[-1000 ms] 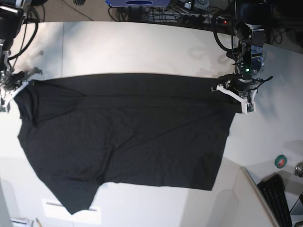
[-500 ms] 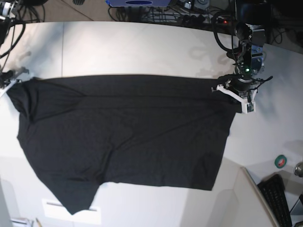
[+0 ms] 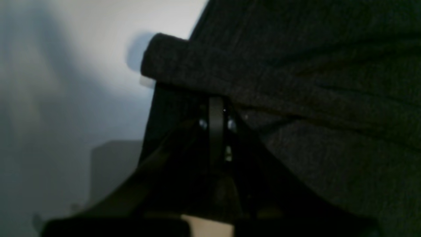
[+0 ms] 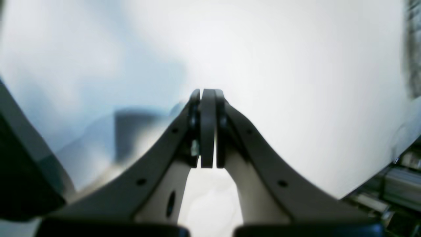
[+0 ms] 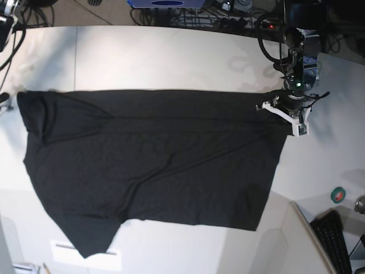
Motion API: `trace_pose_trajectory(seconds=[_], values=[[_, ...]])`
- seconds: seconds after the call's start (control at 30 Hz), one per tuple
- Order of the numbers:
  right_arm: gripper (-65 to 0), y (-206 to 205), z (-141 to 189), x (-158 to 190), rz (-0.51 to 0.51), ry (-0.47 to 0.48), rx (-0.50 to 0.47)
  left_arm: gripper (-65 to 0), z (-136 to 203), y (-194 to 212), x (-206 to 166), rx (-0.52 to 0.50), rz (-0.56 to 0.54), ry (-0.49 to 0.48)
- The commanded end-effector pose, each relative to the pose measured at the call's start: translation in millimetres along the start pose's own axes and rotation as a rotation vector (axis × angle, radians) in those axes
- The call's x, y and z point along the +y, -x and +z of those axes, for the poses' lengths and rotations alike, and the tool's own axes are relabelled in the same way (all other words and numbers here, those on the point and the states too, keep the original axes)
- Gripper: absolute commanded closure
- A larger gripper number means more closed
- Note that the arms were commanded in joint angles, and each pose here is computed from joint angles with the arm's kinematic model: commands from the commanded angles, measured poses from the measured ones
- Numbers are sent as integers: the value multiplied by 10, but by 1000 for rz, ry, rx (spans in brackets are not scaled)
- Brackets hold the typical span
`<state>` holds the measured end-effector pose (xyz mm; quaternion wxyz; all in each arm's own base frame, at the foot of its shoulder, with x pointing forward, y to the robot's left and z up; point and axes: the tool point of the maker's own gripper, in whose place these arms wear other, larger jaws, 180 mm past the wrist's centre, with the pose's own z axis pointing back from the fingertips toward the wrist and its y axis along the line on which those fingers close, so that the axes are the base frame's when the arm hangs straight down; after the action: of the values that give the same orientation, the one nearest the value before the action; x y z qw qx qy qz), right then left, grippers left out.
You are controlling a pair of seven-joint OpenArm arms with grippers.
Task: Layout the t-shirt on the table in an organized manner, then fold the t-shirt properly
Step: 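Grasp the shirt edge corners with both grippers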
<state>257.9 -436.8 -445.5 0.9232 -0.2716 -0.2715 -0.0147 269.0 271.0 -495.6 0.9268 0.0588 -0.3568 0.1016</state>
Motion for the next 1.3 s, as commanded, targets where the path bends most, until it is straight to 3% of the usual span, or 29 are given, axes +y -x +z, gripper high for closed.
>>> trace_pose_trajectory(seconds=[0.0, 0.1, 0.23, 0.47, 0.6, 0.7, 0.9, 1.0, 1.07, 1.1, 1.13, 1.23, 1.27], values=[[0, -110, 72, -109, -20, 32, -31, 0, 39, 166, 73, 75, -11, -25], [0, -226, 299, -26, -35, 2, -43, 0, 74, 116, 48, 57, -13, -17], [0, -342, 586, 569, -14, -184, -68, 0, 105, 58, 25, 38, -17, -10], [0, -58, 430, 1031, -41, -320, 41, 0, 130, 111, 69, 46, -12, -18], [0, 129, 281, 987, -40, -334, 90, 0, 243, -11, 290, -1, 29, -64], [0, 31, 311, 900, -35, -312, 54, 0, 373, -134, 385, -42, 38, -81], [0, -173, 694, 598, -85, -201, -74, 0, 679, -356, 542, -71, 101, -118], [0, -90, 904, 585, -149, -170, -53, 0, 846, -412, 645, -107, 166, -152], [0, 5, 995, 688, -224, -222, -30, 0, 929, -343, 683, -96, 262, -150], [0, 82, 1024, 722, -270, -257, -19, -91, 954, -302, 688, -88, 322, -133], [-62, 147, 1041, 746, -332, -296, -12, -201, 984, -245, 705, -77, 384, -107], [-381, 324, 1048, 803, -497, -386, 10, -494, 1046, -112, 704, -69, 578, -2], [-438, 367, 1056, 811, -537, -405, 11, -573, 1044, -61, 684, -63, 630, 34]])
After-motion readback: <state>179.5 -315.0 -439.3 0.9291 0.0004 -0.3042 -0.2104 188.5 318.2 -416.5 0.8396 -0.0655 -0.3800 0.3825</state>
